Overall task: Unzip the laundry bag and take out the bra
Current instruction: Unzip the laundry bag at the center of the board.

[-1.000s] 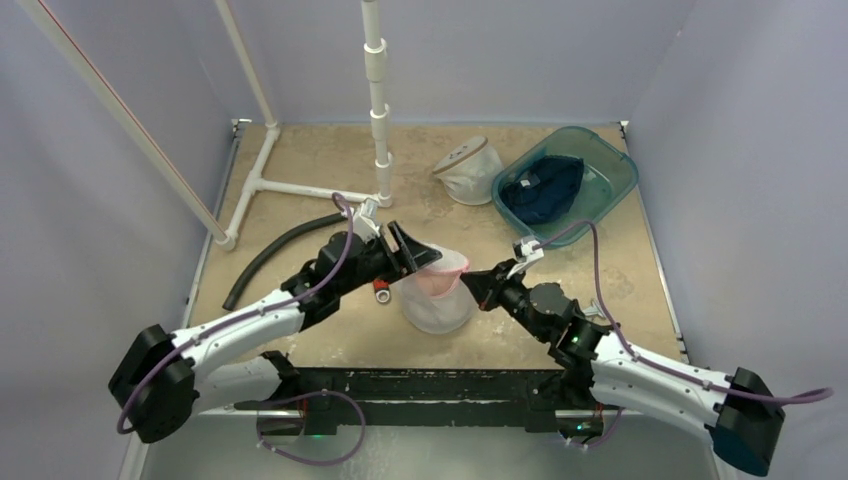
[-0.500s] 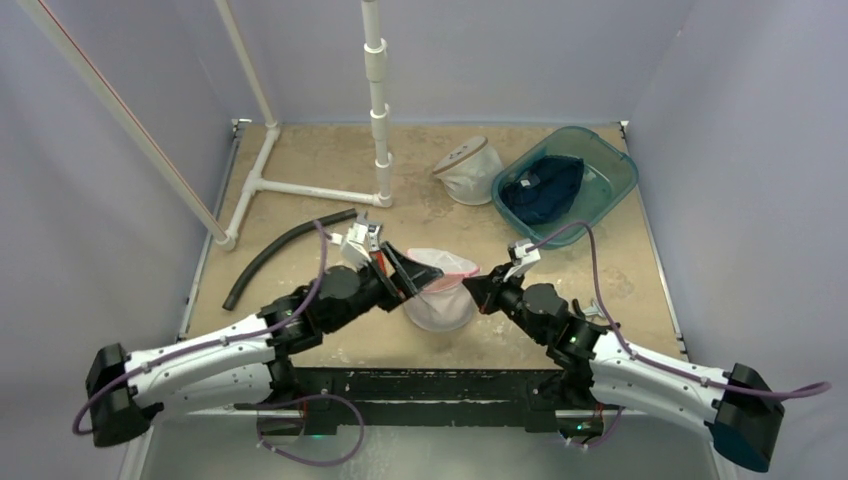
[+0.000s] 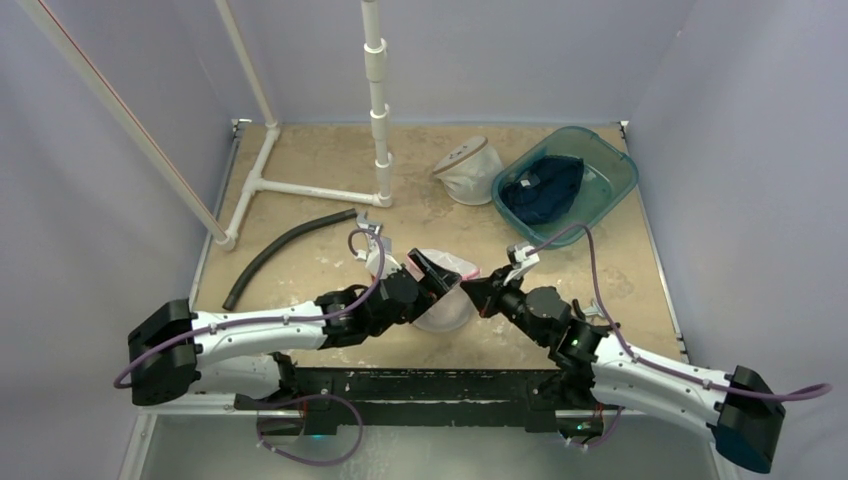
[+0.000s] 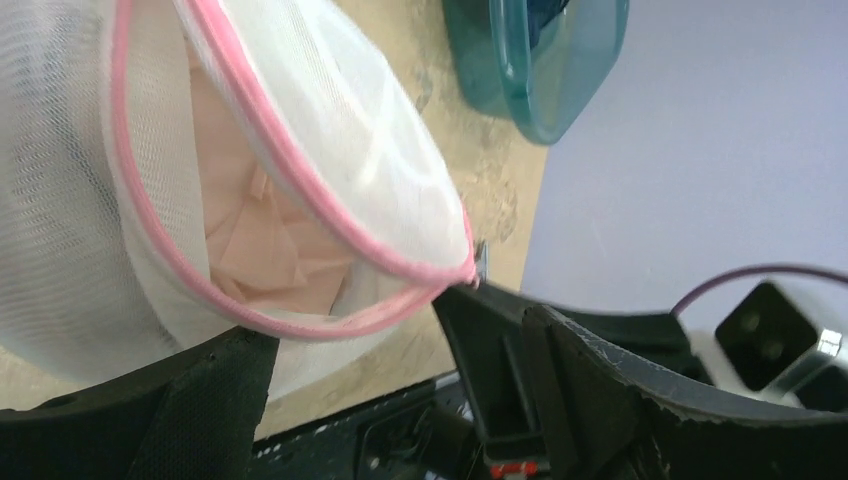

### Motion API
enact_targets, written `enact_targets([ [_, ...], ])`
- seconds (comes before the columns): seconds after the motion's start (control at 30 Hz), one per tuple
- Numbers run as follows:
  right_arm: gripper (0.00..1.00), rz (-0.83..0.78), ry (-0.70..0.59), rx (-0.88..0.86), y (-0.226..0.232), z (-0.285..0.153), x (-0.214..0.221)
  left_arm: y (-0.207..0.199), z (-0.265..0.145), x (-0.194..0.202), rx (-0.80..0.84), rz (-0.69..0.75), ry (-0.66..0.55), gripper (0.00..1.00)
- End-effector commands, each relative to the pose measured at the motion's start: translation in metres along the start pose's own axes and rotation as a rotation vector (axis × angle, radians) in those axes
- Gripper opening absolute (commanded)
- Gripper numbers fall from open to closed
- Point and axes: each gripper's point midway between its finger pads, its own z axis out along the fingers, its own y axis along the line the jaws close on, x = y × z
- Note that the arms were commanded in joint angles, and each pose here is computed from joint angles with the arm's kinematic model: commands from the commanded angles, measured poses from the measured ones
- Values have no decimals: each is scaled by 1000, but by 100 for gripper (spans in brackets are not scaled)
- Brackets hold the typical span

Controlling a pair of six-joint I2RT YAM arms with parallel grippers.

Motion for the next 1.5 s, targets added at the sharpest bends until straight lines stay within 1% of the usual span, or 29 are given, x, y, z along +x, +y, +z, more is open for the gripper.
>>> enact_targets([
  [0.0, 0, -34, -24, -66, 10, -4, -4, -20, 14, -22, 27, -100, -78, 89],
  [0.1, 0, -50, -24, -81, 12, -7, -3, -18, 25, -19, 6, -93, -72, 88],
  [0.13, 0, -55, -26, -89, 13, -8, -4, -17, 29, -19, -1, -92, -68, 87],
  [0.2, 0, -62, -31, -110, 17, -10, -5, -11, 36, -18, -14, -95, -65, 79],
  [0.27, 0, -68, -34, -124, 19, -11, -5, -7, 41, -19, -11, -100, -59, 68],
  [0.33, 0, -74, -34, -140, 22, -11, -5, -5, 44, -20, -12, -99, -62, 53],
  [0.43, 0, -80, -38, -159, 26, -12, -5, -2, 43, -28, -14, -91, -81, 24],
  [0.5, 0, -85, -40, -166, 27, -12, -5, -1, 39, -36, -5, -89, -99, 0],
  [0.7, 0, -87, -37, -114, 19, -9, -5, -9, 17, -63, 48, -39, -138, 0],
  [0.83, 0, -82, -38, -90, 16, -6, -6, -9, 1, -74, 66, -13, -141, 0],
  [1.0, 0, -76, -38, -64, 14, -1, -6, -4, -12, -78, 99, -12, -123, 0],
  [1.2, 0, -51, -45, 10, 1, 6, -4, -10, -25, -78, 163, 13, -83, 0],
  [1.47, 0, -16, -35, 81, -10, 15, 3, -10, -34, -84, 202, 34, -42, 0],
])
